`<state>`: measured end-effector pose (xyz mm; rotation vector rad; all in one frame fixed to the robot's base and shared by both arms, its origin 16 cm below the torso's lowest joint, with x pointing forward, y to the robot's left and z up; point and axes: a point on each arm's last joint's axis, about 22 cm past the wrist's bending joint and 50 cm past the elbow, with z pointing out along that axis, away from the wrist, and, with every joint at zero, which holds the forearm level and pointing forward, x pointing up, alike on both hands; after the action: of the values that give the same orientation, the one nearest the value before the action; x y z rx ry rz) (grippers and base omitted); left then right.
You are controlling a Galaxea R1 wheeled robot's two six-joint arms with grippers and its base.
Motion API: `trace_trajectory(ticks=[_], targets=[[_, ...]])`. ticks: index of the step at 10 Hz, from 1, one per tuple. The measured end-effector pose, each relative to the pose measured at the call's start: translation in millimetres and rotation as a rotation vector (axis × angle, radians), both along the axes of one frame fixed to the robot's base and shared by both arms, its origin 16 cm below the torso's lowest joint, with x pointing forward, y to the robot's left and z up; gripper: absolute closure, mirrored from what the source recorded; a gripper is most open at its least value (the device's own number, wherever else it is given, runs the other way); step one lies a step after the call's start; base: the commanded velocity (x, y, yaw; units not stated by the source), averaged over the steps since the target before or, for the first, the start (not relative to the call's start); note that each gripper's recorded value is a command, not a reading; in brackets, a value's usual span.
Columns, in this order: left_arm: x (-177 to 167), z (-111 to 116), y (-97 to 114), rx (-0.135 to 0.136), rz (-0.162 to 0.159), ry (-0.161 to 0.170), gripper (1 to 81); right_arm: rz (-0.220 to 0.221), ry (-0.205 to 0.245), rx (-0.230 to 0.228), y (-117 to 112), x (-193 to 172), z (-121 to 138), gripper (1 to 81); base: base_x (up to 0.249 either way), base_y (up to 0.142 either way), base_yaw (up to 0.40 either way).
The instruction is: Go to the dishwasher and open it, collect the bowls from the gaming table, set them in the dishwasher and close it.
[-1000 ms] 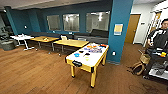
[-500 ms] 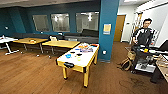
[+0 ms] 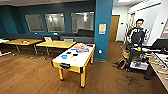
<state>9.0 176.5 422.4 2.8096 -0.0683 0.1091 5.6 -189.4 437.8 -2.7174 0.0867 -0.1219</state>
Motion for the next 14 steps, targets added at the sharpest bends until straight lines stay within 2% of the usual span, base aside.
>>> trace_trajectory(ticks=[9, 11, 13, 14], targets=[[-3, 0, 0, 0.0, 0.002, 0.005, 1.0, 0.0, -0.002, 0.001, 1, 1, 0, 1.0, 0.019, 0.0, 0.0], [-19, -1, 0, 0.0, -0.001, 0.03, 1.0, 0.003, 0.019, 0.0, 1, -14, -1, 1.0, 0.116, 0.0, 0.0], [8, 0, 0, 0.0, 0.004, -0.01, 1.0, -0.002, -0.02, 0.003, 1, 14, 1, 1.0, 0.121, 0.0, 0.0], [5, 0, 0, 0.0, 0.004, -0.005, 1.0, -0.001, -0.02, 0.003, 2, 13, 1, 1.0, 0.132, 0.0, 0.0]])
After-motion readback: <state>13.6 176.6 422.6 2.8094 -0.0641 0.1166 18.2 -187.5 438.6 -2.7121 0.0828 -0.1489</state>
